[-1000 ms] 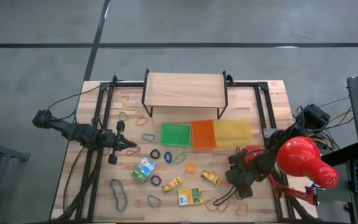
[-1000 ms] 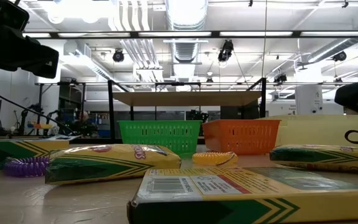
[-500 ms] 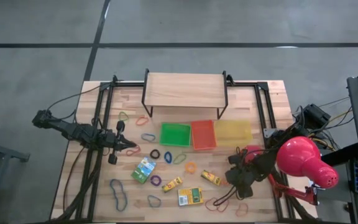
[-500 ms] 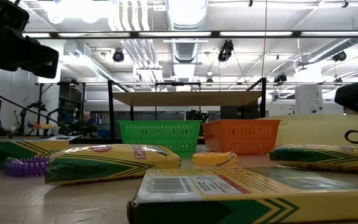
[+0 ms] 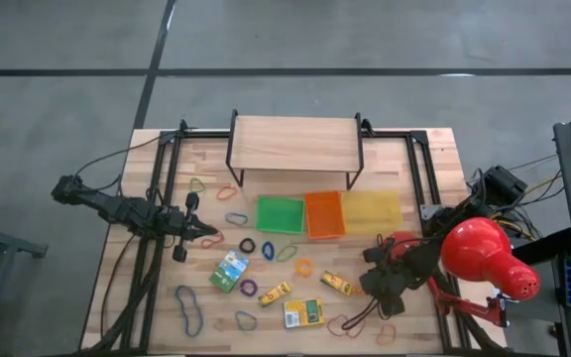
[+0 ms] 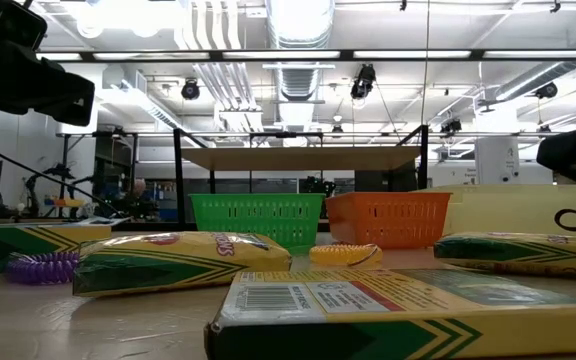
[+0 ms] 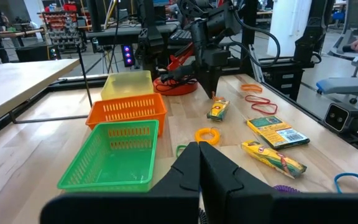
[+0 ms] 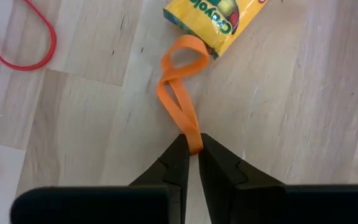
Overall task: Pick & Place Office Desk Supplies
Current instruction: Put the middle orange rubber band into the yellow bin
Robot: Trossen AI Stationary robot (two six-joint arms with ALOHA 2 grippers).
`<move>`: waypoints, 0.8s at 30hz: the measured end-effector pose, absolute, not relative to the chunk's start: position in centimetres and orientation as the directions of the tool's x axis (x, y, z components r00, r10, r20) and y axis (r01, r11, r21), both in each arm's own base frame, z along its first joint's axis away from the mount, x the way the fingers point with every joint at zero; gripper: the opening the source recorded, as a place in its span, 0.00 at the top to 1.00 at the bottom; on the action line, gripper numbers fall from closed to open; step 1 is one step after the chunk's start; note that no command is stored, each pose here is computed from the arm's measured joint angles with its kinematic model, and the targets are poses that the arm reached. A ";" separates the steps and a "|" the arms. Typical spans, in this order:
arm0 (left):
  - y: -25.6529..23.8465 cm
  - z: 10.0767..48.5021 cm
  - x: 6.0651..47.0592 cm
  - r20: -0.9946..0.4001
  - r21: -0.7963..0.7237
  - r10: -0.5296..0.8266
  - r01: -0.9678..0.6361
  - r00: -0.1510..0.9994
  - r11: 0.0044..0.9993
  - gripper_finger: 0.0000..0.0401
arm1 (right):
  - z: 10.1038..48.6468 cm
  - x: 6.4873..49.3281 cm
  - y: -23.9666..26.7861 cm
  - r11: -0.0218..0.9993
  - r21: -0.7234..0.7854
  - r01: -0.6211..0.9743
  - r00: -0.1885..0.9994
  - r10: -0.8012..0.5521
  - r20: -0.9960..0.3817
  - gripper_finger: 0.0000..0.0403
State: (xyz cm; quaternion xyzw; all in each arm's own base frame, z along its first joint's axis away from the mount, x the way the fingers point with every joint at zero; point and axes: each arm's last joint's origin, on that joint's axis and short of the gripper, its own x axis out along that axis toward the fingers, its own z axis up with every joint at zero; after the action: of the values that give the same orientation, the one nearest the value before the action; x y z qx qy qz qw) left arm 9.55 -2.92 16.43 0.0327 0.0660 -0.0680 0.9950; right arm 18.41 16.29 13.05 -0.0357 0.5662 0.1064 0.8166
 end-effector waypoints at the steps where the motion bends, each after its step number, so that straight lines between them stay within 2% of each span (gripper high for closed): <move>1: -2.9 16.4 9.6 -0.136 0.056 -0.131 0.140 0.982 0.989 1.00 | 13.0 18.4 16.3 0.975 0.062 -0.213 0.336 0.133 -0.932 0.93; 17: -2.9 16.4 9.6 -0.135 0.056 -0.131 0.140 0.982 0.989 1.00 | 14.4 18.4 16.3 0.975 0.100 -0.200 0.368 0.169 -0.914 0.93; 24: -2.9 16.4 9.6 -0.136 0.056 -0.131 0.140 0.982 0.989 1.00 | 17.3 17.8 15.7 0.983 0.172 -0.060 0.394 0.182 -0.901 0.93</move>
State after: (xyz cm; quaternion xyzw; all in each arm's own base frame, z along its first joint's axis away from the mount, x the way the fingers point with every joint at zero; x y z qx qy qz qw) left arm 9.55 -2.92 16.44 0.0328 0.0660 -0.0681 0.9950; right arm 17.81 15.73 17.26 0.0557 0.5457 0.0726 0.8329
